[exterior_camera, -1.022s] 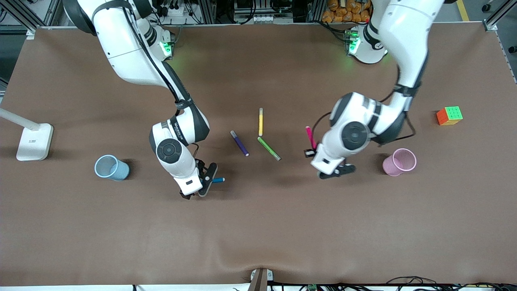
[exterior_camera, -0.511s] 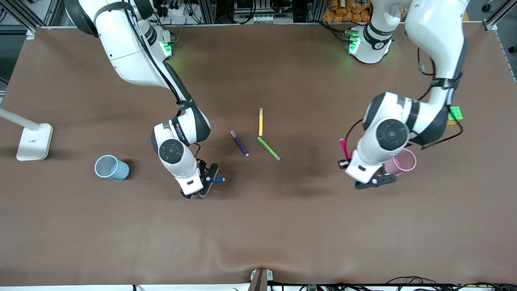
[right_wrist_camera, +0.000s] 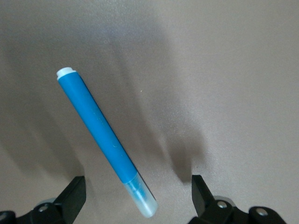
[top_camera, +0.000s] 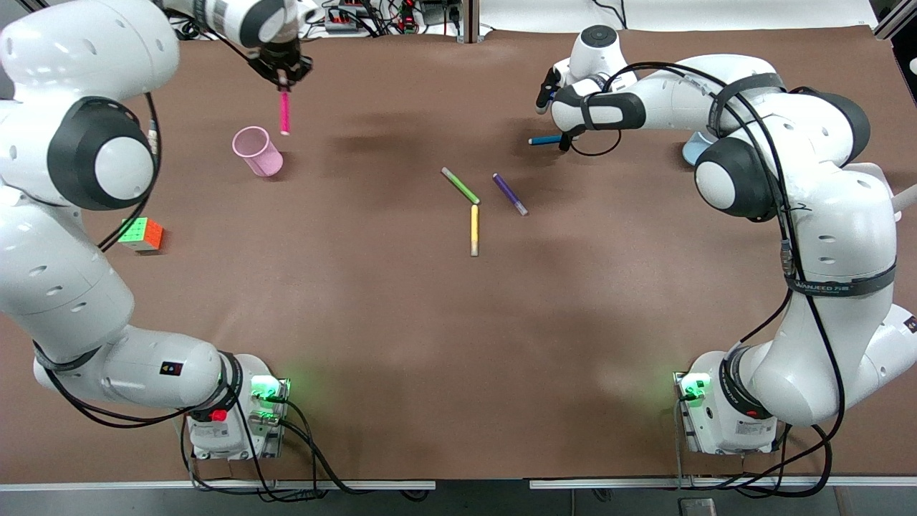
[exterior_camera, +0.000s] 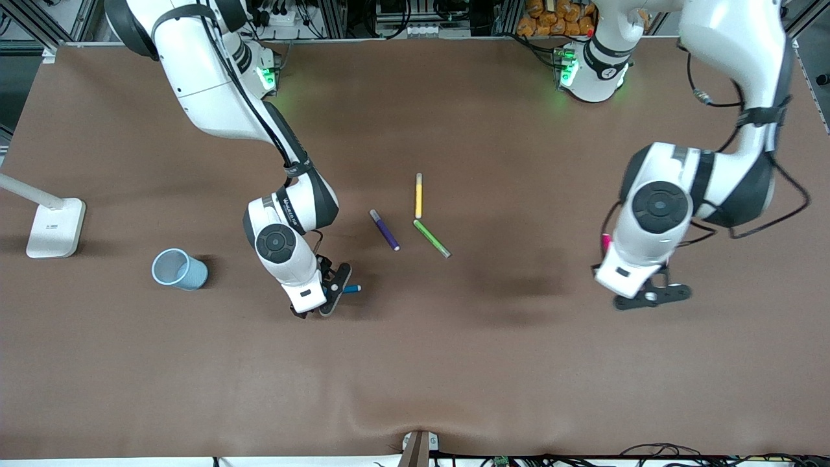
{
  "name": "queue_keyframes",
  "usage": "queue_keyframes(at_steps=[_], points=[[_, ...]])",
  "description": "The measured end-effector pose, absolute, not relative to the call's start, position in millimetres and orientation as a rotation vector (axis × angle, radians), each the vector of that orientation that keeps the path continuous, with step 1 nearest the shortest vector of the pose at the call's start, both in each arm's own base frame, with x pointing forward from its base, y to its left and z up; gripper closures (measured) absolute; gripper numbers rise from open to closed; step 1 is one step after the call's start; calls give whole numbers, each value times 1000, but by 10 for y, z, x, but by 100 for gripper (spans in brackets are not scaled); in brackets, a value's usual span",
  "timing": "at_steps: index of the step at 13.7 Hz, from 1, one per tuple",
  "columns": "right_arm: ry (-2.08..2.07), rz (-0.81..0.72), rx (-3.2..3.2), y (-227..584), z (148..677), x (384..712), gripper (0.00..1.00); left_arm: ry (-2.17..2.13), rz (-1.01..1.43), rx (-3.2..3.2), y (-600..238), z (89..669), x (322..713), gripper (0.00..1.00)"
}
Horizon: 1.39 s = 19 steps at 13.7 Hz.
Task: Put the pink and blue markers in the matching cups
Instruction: 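Lift the pink marker toward the pink cup with the left gripper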
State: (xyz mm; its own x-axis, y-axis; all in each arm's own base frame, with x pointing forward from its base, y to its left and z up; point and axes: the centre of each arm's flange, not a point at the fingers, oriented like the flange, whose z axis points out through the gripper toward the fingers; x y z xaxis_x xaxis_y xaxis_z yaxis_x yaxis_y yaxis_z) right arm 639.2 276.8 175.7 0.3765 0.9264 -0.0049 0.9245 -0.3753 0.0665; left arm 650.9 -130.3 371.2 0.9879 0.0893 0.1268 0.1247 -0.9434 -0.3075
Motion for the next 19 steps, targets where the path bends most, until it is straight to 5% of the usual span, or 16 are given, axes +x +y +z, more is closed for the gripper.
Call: queue_keyframes(at_steps=[7,9,16,19], points=[[1708,40,2568,2772,1706,6377,0,-219,-199,-2714,-724,3990,6666,83],[1708,42,2568,2796,1709,6370,8,-267,-194,-2706,-614,3969,6668,83],[1697,78,2563,2873,1817,6415,81,-396,-309,-2570,-553,3376,6461,83],[1694,69,2566,2866,1807,6413,82,-445,-407,-2504,-626,3245,6329,83]])
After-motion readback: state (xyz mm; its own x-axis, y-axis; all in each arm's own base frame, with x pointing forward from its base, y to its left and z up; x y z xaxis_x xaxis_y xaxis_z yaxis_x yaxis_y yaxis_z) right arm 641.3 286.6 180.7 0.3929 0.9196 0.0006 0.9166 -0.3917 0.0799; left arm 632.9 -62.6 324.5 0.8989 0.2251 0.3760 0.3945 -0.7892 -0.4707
